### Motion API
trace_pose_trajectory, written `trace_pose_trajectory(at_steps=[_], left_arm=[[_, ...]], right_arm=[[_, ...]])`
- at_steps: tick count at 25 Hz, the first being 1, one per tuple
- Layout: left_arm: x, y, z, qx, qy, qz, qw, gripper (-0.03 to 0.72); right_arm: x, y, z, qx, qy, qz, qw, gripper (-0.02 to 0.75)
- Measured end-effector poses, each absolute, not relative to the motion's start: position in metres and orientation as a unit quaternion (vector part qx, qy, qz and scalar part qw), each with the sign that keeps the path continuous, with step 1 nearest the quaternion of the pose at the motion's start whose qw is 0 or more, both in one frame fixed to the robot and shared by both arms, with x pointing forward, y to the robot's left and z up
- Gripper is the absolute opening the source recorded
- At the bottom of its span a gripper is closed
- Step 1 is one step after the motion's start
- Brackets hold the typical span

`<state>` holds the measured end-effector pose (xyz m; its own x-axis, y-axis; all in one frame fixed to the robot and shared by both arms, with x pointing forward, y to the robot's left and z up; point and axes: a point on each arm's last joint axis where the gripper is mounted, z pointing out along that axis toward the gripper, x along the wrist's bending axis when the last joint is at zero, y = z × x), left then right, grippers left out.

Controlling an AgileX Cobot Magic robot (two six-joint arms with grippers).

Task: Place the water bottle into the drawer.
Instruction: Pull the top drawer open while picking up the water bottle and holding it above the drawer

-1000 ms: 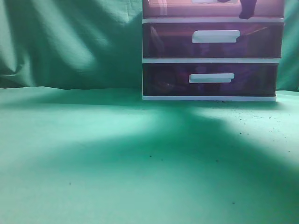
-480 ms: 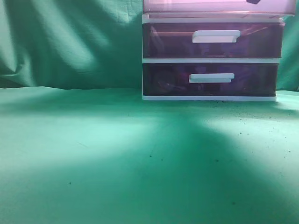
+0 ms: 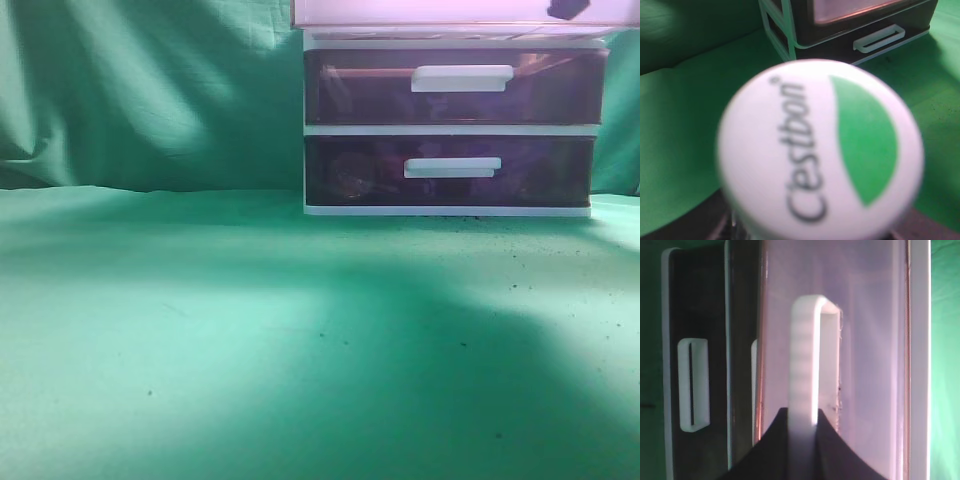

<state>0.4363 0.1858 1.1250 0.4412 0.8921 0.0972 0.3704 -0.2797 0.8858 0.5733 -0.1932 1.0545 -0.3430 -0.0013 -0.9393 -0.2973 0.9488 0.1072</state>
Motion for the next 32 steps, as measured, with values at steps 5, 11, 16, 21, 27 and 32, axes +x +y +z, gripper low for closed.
trace_pose_trajectory(at_steps=[5,11,16,21,27,32], left_arm=[[0.437,0.183,1.129,0.730,0.417,0.314,0.442,0.329],[0.444,0.172,1.155,0.694,0.376,0.332,0.516,0.329],[0.476,0.146,1.200,0.653,0.336,0.354,0.579,0.329],[0.529,0.110,1.219,0.640,0.326,0.363,0.594,0.329],[0.588,0.070,1.214,0.633,0.326,0.364,0.600,0.329],[0.617,0.052,1.180,0.654,0.362,0.336,0.573,0.329]], right_arm=[[0.558,-0.197,1.049,-0.102,0.804,0.132,0.571,0.081],[0.544,-0.201,1.049,-0.104,0.802,0.132,0.573,0.081],[0.541,-0.202,1.050,-0.104,0.803,0.130,0.572,0.081],[0.541,-0.202,1.050,-0.104,0.803,0.130,0.572,0.081],[0.541,-0.202,1.050,-0.105,0.803,0.130,0.572,0.081],[0.541,-0.202,1.051,-0.100,0.804,0.131,0.571,0.081]])
